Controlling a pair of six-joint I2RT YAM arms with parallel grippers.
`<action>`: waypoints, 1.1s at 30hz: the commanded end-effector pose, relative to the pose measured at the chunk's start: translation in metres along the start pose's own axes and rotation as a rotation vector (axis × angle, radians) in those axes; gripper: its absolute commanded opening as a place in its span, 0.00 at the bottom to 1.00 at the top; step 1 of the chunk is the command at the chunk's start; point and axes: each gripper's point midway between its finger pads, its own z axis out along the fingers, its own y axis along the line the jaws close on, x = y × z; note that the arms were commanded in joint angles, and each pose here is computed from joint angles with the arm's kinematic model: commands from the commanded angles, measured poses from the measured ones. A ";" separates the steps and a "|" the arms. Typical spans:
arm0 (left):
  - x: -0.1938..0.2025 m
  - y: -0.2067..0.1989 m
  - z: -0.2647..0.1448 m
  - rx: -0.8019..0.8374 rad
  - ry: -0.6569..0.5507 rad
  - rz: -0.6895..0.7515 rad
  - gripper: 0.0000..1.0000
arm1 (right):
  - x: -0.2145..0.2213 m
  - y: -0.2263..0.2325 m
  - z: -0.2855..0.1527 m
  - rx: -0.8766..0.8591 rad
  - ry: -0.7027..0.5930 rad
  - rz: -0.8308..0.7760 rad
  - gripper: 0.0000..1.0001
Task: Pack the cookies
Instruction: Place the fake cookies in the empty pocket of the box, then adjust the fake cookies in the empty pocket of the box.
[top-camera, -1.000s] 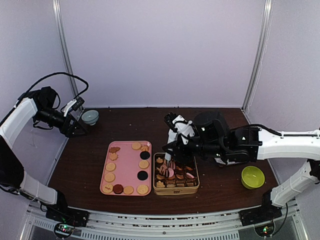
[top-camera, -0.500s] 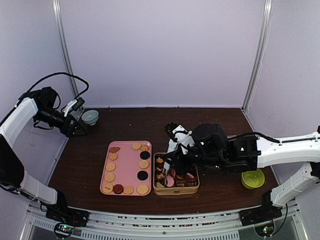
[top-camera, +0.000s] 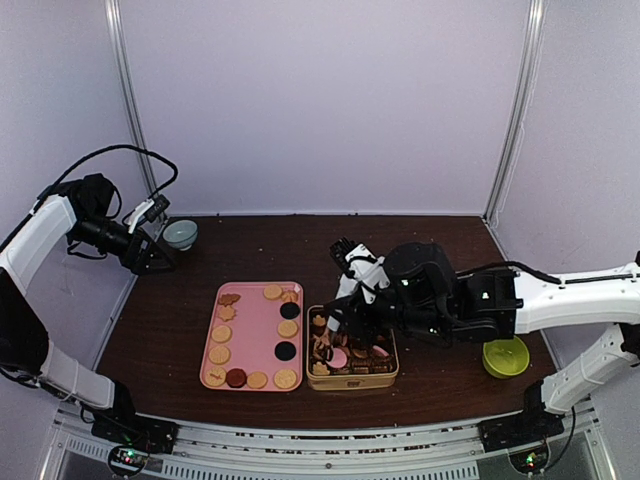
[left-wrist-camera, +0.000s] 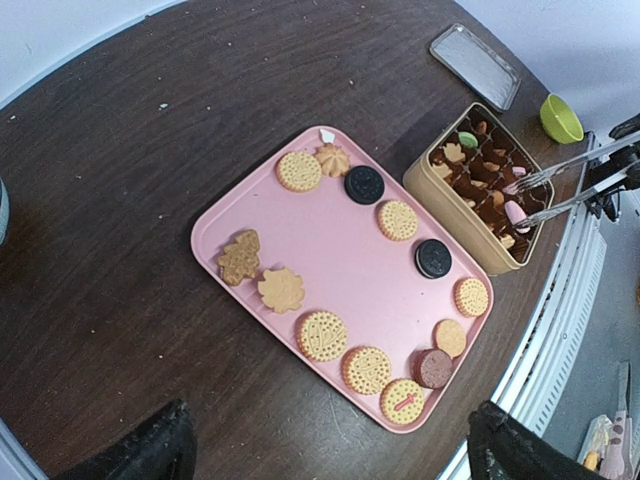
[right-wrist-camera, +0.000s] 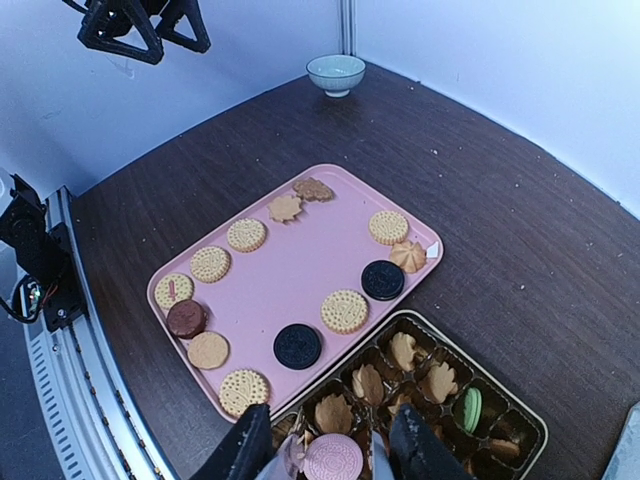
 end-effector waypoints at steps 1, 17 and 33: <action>-0.004 -0.001 -0.004 0.008 -0.023 0.015 0.97 | -0.037 0.001 -0.001 0.017 -0.087 -0.001 0.38; -0.002 -0.005 -0.004 0.017 -0.025 0.022 0.96 | -0.025 0.002 0.025 0.023 -0.047 -0.026 0.34; -0.004 -0.005 -0.002 0.027 -0.030 0.017 0.96 | -0.006 -0.002 -0.006 0.003 -0.017 0.010 0.31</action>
